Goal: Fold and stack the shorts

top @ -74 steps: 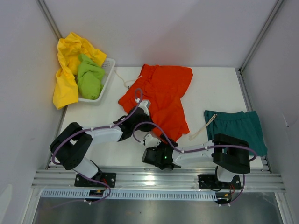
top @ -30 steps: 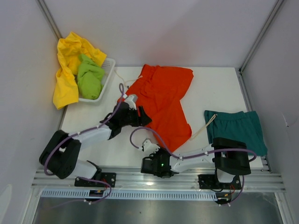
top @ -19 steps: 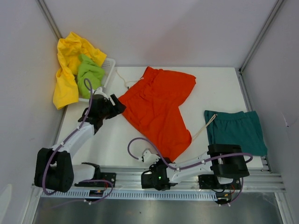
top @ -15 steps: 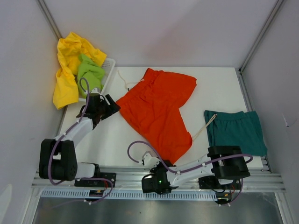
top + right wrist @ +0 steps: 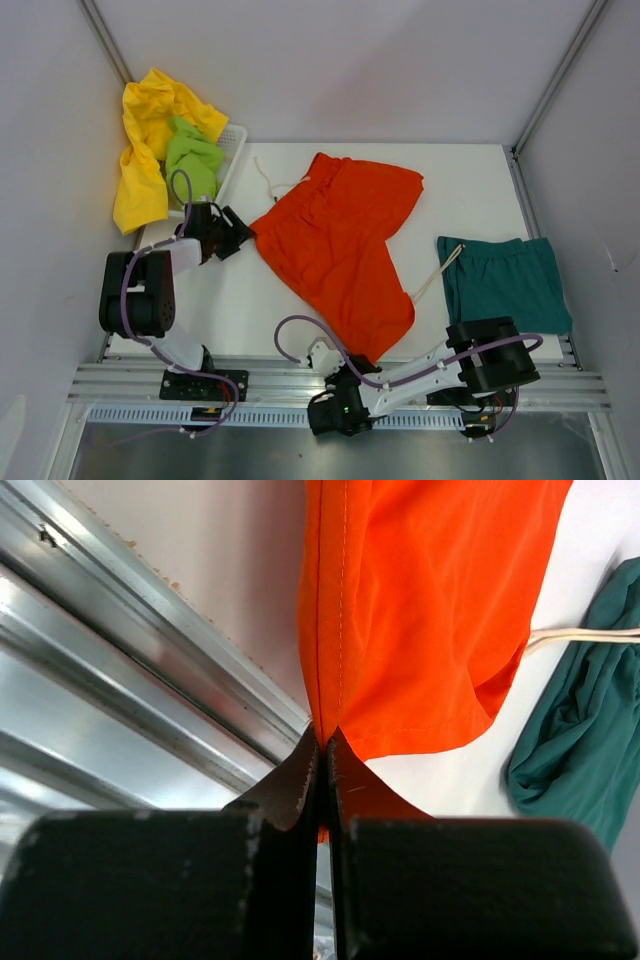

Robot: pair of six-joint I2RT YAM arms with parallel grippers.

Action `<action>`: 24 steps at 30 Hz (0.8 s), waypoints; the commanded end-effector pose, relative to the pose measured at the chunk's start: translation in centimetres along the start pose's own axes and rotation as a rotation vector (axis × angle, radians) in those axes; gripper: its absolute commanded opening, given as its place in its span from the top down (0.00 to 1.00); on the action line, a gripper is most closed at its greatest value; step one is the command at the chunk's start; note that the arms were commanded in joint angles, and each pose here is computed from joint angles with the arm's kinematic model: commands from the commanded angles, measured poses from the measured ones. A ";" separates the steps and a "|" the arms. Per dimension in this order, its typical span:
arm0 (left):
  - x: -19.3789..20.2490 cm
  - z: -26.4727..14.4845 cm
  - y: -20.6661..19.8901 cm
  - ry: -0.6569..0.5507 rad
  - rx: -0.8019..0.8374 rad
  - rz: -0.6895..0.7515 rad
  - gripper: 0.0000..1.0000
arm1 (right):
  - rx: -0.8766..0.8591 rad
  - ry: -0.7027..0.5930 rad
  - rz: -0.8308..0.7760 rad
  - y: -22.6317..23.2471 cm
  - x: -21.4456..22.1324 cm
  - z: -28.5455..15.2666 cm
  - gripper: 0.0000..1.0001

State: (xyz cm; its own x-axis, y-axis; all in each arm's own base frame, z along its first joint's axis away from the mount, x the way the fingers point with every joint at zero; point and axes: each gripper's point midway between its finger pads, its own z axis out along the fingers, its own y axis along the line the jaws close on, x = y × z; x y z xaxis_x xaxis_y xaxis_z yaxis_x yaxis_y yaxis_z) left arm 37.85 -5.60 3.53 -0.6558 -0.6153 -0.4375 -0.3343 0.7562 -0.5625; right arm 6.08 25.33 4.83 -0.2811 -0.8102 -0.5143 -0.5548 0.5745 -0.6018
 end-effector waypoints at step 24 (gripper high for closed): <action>0.0 4.9 -4.1 -0.049 0.115 -0.105 0.73 | -0.051 -0.107 0.082 0.5 -3.3 -3.9 1.00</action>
State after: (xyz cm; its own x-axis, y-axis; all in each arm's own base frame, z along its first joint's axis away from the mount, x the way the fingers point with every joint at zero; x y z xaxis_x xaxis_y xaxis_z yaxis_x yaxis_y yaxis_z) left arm 41.81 -9.35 2.64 -0.5881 -0.6938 -0.4158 -0.3013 0.6650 -0.6834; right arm 4.05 26.57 6.32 -0.2591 -0.7980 -0.5441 -0.5767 0.5797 -0.5757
